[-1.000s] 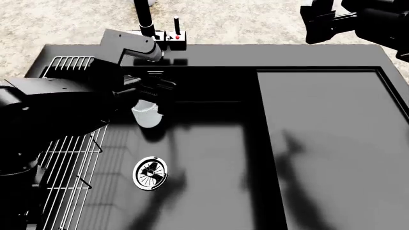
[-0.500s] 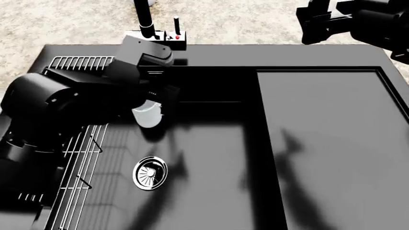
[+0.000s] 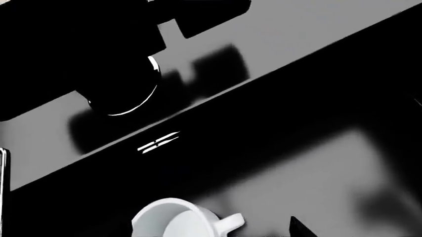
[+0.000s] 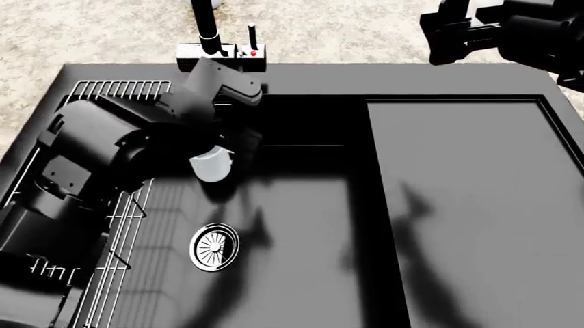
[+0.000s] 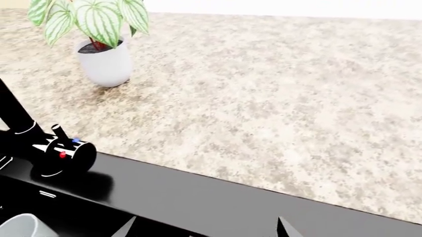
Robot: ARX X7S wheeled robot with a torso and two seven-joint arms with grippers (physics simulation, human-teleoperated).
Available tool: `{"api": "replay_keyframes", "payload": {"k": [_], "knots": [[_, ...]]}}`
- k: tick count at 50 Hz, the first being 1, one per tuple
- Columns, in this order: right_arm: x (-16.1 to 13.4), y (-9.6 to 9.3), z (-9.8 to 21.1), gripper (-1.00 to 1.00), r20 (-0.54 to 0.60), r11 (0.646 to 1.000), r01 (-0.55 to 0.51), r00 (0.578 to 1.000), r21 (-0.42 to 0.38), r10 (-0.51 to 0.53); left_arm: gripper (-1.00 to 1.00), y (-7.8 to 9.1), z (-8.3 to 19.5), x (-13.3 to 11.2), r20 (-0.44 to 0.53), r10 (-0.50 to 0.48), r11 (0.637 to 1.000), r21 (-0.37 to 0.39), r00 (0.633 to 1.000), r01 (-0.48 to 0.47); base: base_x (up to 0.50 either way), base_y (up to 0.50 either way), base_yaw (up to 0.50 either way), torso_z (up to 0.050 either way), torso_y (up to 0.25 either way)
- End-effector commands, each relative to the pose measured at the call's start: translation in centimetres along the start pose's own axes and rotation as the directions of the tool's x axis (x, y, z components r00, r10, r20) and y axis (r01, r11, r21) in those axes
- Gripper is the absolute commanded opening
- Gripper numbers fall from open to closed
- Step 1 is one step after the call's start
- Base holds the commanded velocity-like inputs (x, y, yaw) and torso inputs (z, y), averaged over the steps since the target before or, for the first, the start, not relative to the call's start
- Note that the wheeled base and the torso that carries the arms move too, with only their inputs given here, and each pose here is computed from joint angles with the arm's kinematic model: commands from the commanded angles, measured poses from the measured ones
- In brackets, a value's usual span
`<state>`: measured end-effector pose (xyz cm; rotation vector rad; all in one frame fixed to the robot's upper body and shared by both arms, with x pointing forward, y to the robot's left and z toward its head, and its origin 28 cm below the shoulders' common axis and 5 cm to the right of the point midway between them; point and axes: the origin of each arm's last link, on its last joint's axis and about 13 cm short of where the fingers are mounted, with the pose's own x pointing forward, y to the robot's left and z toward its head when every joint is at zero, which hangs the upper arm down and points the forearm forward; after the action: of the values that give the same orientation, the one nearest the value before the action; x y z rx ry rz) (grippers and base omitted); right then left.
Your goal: Pick the cup and bowl from the sink and place them on the counter for drying.
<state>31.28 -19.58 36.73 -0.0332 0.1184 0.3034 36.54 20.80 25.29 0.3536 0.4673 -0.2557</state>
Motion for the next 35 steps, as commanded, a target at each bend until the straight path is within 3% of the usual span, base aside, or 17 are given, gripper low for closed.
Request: {"api": "replay_keyframes", "payload": {"k": [1,14,26,29,31,35], "knots": [[0.0,0.0,0.0,1.0,-0.007,1.0,-0.011,1.0,0.008,0.011,1.0,0.4,-0.6,0.8,-0.032,0.029,0.999,0.021,0.999,-0.028,0.0,0.0,0.0,0.0,0.0],[0.0,0.0,0.0,1.0,-0.018,1.0,-0.018,1.0,0.019,0.018,1.0,0.5,-1.6,1.8,-0.077,0.035,0.999,0.025,0.996,-0.033,0.0,0.0,0.0,0.0,0.0],[0.0,0.0,0.0,1.0,-0.022,0.999,-0.018,1.0,0.033,0.019,1.0,0.6,-1.0,2.5,-0.056,0.077,0.995,0.062,0.996,-0.073,0.0,0.0,0.0,0.0,0.0],[0.0,0.0,0.0,1.0,-0.022,0.999,-0.018,1.0,0.036,0.019,1.0,0.5,-1.0,2.7,-0.052,0.083,0.993,0.083,0.995,-0.079,0.0,0.0,0.0,0.0,0.0],[0.0,0.0,0.0,1.0,-0.023,0.999,-0.019,1.0,0.038,0.019,1.0,0.3,-0.9,2.8,-0.033,0.068,0.986,0.154,0.997,-0.063,0.0,0.0,0.0,0.0,0.0],[0.0,0.0,0.0,1.0,-0.025,0.999,-0.019,0.999,0.044,0.02,1.0,0.4,-0.8,2.7,-0.025,0.064,0.986,0.155,0.998,-0.059,0.0,0.0,0.0,0.0,0.0]]}}
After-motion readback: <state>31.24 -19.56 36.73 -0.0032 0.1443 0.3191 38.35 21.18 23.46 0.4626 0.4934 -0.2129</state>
